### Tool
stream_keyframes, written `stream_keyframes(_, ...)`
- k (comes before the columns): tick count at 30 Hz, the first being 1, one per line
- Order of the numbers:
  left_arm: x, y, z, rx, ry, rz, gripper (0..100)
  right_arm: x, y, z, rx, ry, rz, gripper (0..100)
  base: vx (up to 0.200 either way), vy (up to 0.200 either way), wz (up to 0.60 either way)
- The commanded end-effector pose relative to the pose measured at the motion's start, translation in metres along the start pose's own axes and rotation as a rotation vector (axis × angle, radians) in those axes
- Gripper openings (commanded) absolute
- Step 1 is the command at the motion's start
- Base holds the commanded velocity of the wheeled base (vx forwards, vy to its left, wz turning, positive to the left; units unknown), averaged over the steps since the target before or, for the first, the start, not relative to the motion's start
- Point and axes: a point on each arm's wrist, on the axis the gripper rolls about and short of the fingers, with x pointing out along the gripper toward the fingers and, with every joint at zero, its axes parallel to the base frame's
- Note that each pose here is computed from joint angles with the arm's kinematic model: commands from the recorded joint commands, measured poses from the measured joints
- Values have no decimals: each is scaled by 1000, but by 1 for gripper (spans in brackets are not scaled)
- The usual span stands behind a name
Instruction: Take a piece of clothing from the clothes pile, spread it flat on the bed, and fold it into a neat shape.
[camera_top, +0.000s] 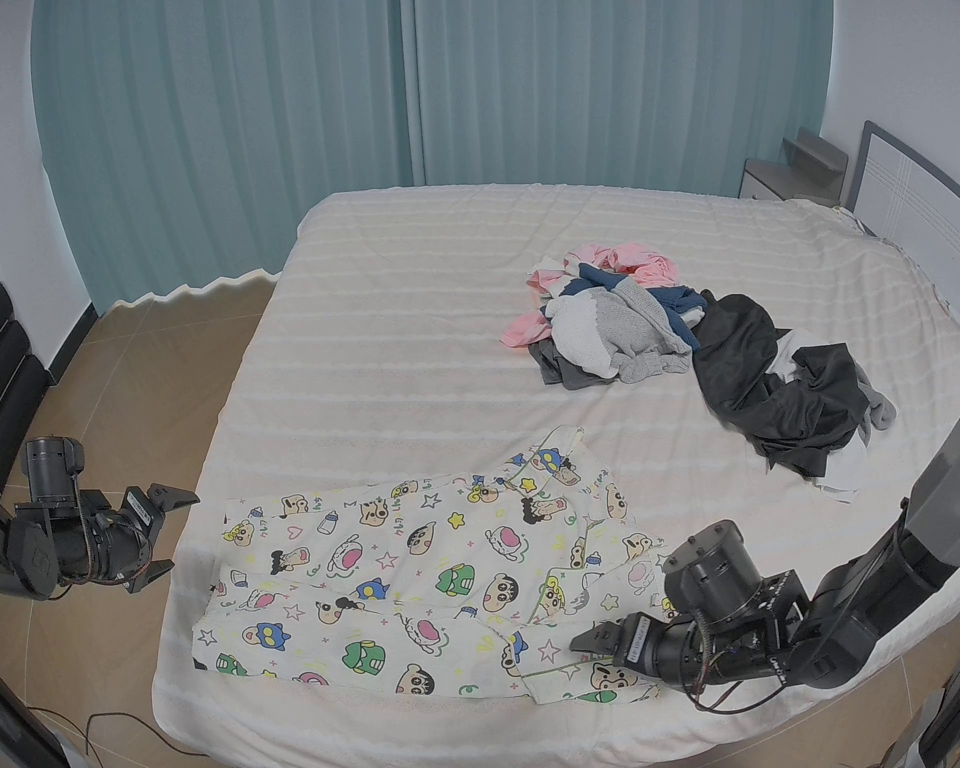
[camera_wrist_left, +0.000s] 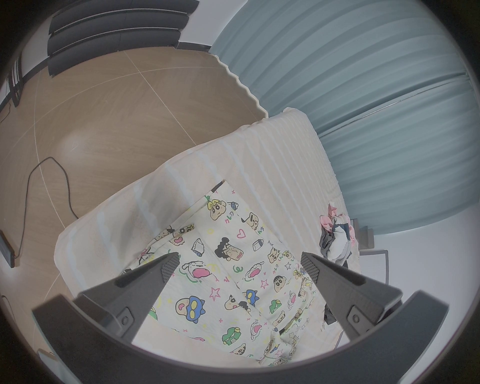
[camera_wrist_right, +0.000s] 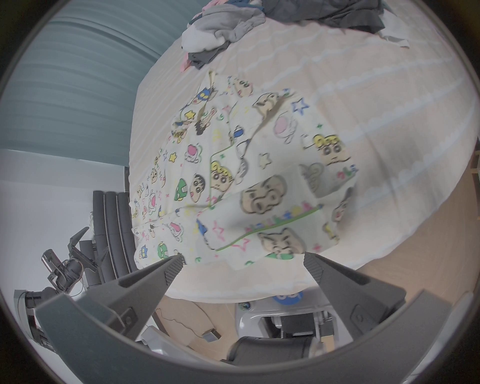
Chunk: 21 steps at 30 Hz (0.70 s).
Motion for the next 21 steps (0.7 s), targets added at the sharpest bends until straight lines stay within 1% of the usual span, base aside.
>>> stream_keyframes(1,1,1,0,-2,2,3,100,-13,-27,9,11,-45,-21,100,0,0,0)
stream_keyframes(3,1,1,0,-3,3,4,100,-14,-37,9,7,-54,-12,100,0,0,0)
stream_keyframes(7,2,2,0,-5,6,7,100,-10,-53,1,-105,-39,6,100,0,0,0)
stream_keyframes(9,2,2,-1,-6,8,9,100,-1,-57,0,-134,-42,5,100,0,0,0)
stream_keyframes(15,3,3,-1,-8,11,12,100,21,-58,0,-140,-66,34,100,0,0,0)
stream_keyframes(21,3,3,-1,-8,12,11,100,27,-59,0,-140,-68,37,100,0,0,0)
